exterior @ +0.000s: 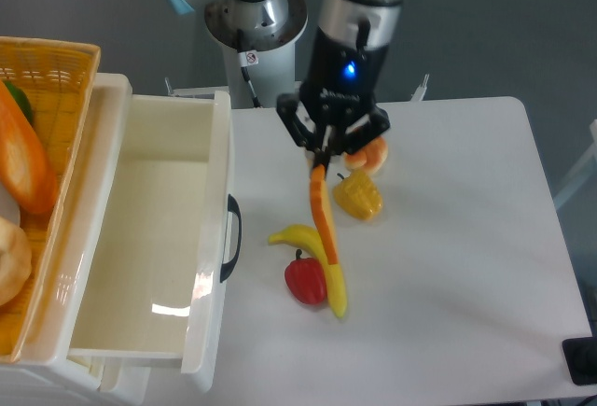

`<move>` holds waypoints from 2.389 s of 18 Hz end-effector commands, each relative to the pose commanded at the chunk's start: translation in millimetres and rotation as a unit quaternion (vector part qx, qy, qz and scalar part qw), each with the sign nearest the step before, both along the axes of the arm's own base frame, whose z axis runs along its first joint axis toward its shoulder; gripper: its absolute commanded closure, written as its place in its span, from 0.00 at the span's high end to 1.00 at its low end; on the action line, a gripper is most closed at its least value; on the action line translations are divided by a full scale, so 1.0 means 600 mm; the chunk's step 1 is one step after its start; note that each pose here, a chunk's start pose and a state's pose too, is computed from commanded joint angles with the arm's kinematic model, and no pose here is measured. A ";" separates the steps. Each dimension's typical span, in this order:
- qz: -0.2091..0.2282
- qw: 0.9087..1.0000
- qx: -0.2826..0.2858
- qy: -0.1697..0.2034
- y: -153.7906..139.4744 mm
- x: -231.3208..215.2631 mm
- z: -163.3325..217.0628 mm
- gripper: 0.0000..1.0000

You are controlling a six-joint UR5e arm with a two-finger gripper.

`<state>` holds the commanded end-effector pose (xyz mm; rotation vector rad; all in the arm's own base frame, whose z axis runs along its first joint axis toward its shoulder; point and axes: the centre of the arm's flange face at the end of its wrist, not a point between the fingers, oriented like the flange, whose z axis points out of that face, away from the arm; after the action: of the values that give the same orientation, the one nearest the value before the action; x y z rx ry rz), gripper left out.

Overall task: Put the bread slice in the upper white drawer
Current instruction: 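Lift the toast slice up off the banana, then carry the toast slice over the open white drawer and lower it, then open the gripper to drop the toast into the drawer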

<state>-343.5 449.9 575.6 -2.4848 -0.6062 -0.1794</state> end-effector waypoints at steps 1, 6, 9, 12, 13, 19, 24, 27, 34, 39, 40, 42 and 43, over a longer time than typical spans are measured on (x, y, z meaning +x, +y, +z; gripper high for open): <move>-0.003 1.000 0.010 -0.005 0.007 0.014 0.007 0.05; -0.032 0.999 0.015 -0.023 0.051 0.089 0.007 0.05; -0.034 0.999 0.016 -0.035 0.067 0.124 0.011 0.05; -0.051 0.998 0.006 -0.048 0.087 0.151 -0.014 0.08; -0.058 0.997 0.000 -0.053 0.093 0.163 -0.027 0.08; -0.069 0.995 -0.020 -0.070 0.101 0.186 -0.070 0.08; -0.073 0.994 -0.033 -0.080 0.109 0.191 -0.099 0.08; -0.075 0.993 -0.041 -0.087 0.108 0.194 -0.121 0.13; -0.078 0.991 -0.048 -0.092 0.108 0.196 -0.139 0.32; -0.080 0.992 -0.047 -0.090 0.107 0.196 -0.140 0.51; -0.081 0.992 -0.047 -0.090 0.107 0.196 -0.140 0.58; -0.083 0.992 -0.045 -0.087 0.108 0.196 -0.136 0.60; -0.084 0.992 -0.044 -0.085 0.107 0.196 -0.133 0.60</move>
<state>-225.8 514.2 495.5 -2.6252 -0.4813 -0.4423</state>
